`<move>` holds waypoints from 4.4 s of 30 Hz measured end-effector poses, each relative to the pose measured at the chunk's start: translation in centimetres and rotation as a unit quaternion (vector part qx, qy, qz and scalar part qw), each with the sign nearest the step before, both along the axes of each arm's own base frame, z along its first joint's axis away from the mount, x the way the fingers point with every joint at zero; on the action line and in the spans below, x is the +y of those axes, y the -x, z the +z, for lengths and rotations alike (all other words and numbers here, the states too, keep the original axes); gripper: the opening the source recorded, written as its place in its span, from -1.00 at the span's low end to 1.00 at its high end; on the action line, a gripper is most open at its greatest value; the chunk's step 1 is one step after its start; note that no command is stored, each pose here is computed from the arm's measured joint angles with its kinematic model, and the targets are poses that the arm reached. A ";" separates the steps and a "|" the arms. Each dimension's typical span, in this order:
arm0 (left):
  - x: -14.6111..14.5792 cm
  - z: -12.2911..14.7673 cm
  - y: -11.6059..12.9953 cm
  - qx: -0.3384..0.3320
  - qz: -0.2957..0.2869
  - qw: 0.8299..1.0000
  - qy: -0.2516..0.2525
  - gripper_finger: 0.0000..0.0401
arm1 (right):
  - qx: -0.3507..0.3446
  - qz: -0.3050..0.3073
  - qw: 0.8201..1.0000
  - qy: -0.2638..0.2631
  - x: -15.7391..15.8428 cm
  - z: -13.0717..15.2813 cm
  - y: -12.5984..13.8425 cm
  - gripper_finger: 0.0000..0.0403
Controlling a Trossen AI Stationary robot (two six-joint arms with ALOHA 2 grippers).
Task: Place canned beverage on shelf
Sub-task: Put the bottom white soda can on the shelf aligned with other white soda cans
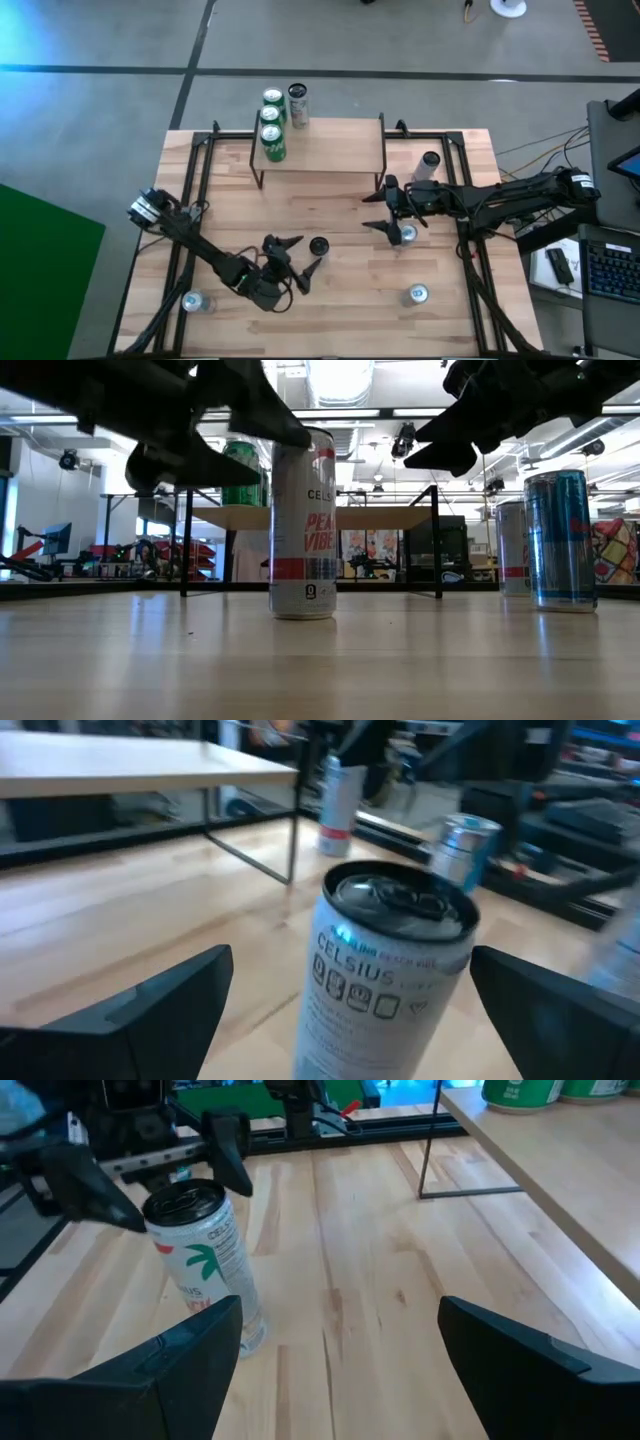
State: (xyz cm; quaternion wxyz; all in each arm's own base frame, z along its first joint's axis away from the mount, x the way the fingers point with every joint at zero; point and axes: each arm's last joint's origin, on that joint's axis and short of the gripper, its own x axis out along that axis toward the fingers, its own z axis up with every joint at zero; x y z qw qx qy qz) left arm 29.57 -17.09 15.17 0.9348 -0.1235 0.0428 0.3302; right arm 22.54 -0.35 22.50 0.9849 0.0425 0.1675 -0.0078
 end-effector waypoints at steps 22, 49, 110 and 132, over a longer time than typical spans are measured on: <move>-3.6 0.1 -5.5 0.023 0.099 0.990 -0.093 0.88 | 0.017 -0.015 1.000 -0.014 -0.1 -0.3 0.1 0.62; 0.2 -1.6 -6.5 0.102 0.038 0.992 -0.064 0.19 | 0.024 0.032 0.999 0.024 0.6 -1.3 -0.9 0.62; 4.4 -2.5 -0.7 0.039 -0.340 0.937 -0.067 0.28 | -0.069 0.266 0.960 0.052 7.1 -4.5 -12.4 0.71; 4.4 -2.6 -0.7 0.042 -0.334 0.939 -0.068 0.28 | -0.069 0.248 0.963 0.075 8.0 -4.5 -12.2 0.62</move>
